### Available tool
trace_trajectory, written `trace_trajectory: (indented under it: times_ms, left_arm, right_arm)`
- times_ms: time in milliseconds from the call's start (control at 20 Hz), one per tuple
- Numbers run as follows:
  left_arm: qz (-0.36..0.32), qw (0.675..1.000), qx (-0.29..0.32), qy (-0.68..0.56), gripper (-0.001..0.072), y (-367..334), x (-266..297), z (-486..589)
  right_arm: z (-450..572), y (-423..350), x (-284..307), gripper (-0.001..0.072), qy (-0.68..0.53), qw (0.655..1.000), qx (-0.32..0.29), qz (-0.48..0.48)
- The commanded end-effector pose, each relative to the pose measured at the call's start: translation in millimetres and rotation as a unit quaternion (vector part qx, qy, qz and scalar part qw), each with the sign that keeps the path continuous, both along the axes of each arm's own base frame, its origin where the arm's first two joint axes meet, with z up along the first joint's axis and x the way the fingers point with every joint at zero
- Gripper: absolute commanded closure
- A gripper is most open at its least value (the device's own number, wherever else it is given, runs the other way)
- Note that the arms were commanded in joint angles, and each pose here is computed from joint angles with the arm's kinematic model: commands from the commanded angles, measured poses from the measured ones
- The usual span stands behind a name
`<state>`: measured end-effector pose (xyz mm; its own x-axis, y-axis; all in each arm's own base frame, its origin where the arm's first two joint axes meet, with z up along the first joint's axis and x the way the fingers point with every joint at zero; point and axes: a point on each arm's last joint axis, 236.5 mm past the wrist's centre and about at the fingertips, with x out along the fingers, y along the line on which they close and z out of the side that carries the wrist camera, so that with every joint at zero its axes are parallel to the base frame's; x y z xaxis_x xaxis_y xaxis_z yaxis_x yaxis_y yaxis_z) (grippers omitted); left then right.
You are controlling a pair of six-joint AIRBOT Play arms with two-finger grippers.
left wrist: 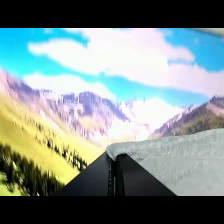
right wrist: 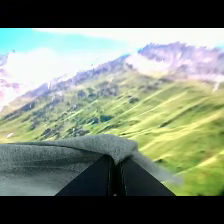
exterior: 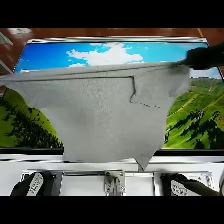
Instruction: Fold the shirts.
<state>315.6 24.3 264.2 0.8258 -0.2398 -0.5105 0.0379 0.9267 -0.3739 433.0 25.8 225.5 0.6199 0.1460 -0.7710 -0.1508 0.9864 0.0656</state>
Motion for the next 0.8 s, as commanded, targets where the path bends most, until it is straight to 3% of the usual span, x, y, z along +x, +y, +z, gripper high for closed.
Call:
trace_trajectory:
  times_ms: [0, 150, 250, 400, 650, 700, 750]
  left_arm:
    - [0.022, 0.994, -0.047, 0.092, 0.0671, 32, 42, -113]
    - [0.041, 0.992, -0.067, 0.095, 0.067, 46, 99, -156]
    - [0.045, 0.994, -0.064, 0.082, 0.067, 44, 133, -179]
    - [0.044, 0.991, -0.064, 0.105, 0.0669, 31, 160, -226]
    - [0.022, 0.975, -0.108, 0.195, 0.0664, -8, 159, -296]
    - [0.027, 0.971, -0.121, 0.206, 0.058, -10, 157, -299]
    - [0.026, 0.968, -0.129, 0.212, 0.0393, -10, 153, -296]
  right_arm:
    - [-96, 26, 96, 0.0651, 0.011, 0.995, 0.096, -0.02]
    - [-129, 51, 163, 0.065, -0.038, 0.973, 0.221, -0.06]
    - [-153, 52, 186, 0.065, -0.046, 0.96, 0.261, -0.089]
    - [-202, 52, 191, 0.065, -0.009, 0.96, 0.263, -0.101]
    - [-257, 83, 171, 0.0623, 0.075, 0.959, 0.261, -0.077]
    - [-254, 85, 173, 0.0623, 0.068, 0.959, 0.265, -0.078]
    - [-243, 88, 172, 0.0503, 0.068, 0.956, 0.276, -0.074]
